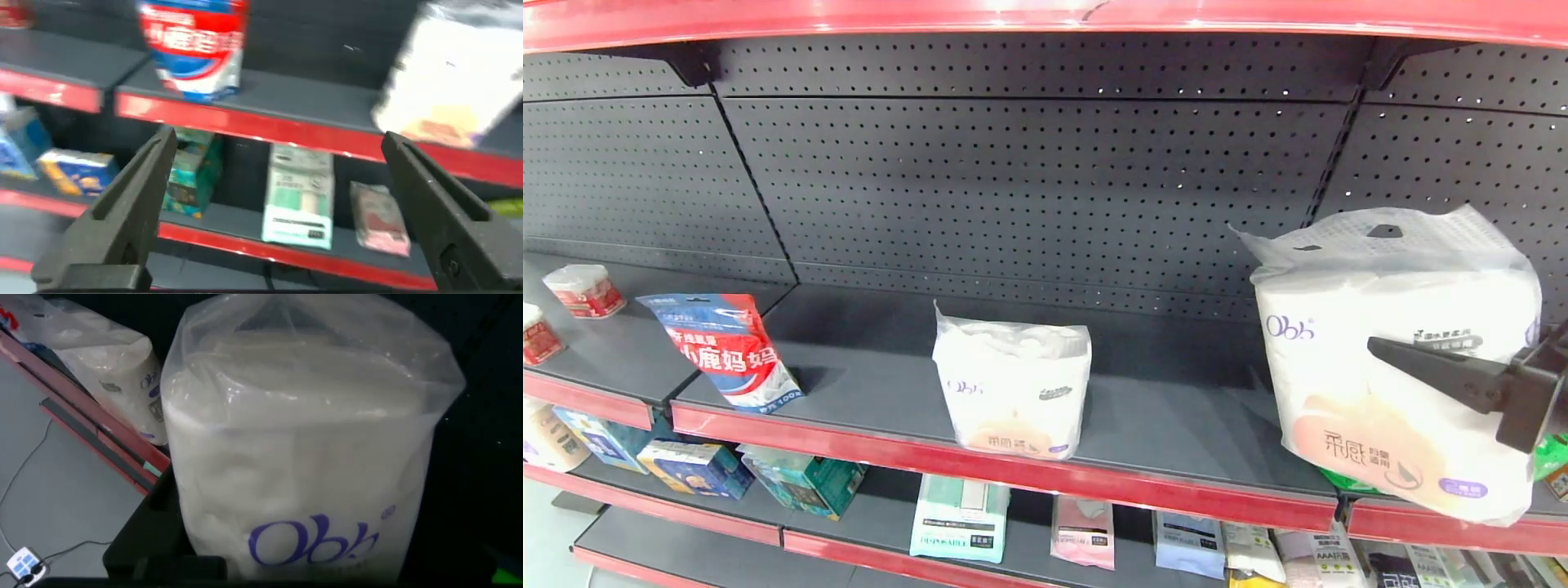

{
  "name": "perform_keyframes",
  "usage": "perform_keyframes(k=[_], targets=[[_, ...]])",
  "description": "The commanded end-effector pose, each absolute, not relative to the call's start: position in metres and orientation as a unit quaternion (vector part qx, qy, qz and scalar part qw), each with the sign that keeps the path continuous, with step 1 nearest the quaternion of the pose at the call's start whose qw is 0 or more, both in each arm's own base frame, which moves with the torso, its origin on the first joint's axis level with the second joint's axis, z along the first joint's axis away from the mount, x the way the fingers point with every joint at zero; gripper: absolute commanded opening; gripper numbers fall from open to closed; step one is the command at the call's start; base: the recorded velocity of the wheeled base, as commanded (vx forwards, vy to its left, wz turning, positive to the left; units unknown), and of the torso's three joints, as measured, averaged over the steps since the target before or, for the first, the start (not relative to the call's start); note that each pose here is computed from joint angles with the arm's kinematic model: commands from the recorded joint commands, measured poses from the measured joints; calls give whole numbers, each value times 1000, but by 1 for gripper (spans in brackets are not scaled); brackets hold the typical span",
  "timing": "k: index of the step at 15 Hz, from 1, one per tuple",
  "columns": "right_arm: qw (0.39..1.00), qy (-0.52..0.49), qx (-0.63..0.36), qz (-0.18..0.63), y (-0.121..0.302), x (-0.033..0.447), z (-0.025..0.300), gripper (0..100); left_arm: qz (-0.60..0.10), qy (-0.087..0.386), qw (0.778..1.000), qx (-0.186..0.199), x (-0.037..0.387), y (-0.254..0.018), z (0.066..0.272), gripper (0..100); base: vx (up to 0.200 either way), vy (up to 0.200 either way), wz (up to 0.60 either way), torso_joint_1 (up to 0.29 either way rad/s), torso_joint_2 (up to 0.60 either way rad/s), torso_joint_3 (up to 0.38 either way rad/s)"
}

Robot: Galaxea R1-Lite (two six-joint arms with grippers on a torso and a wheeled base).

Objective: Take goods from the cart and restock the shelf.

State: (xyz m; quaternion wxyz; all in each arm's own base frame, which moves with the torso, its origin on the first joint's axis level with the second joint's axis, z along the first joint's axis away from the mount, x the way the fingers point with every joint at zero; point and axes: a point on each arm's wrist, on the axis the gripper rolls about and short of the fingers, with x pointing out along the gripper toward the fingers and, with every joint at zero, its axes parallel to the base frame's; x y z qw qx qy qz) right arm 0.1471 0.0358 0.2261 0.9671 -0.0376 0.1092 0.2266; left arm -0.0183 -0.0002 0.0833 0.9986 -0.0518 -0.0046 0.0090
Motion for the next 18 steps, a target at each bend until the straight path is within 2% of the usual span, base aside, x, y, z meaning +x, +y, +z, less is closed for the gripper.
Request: perform_keyframes(k=[1, 5, 7, 8, 10, 18], targets=[[965, 123, -38, 227, 37, 152, 221, 0, 6, -25, 998, -53, -22, 0, 83, 100, 0, 0, 0, 0, 0, 0], [965, 125, -40, 227, 37, 152, 220, 0, 17, -32, 998, -46, -23, 1, 82, 100, 0, 0, 0, 0, 0, 0], [965, 127, -40, 227, 37, 152, 219, 0, 21, -6, 1000, 21, -23, 1, 77, 100, 0, 0, 0, 0, 0, 0], [965, 127, -39, 227, 37, 152, 218, 0, 18, -1, 1000, 25, -23, 1, 76, 100, 0, 0, 0, 0, 0, 0], [965, 126, -38, 226, 36, 150, 219, 0, 23, -2, 1000, 1, -23, 1, 76, 100, 0, 0, 0, 0, 0, 0], [961, 155, -37, 227, 37, 155, 206, 0, 23, -2, 1000, 1, -23, 1, 76, 100, 0, 0, 0, 0, 0, 0]])
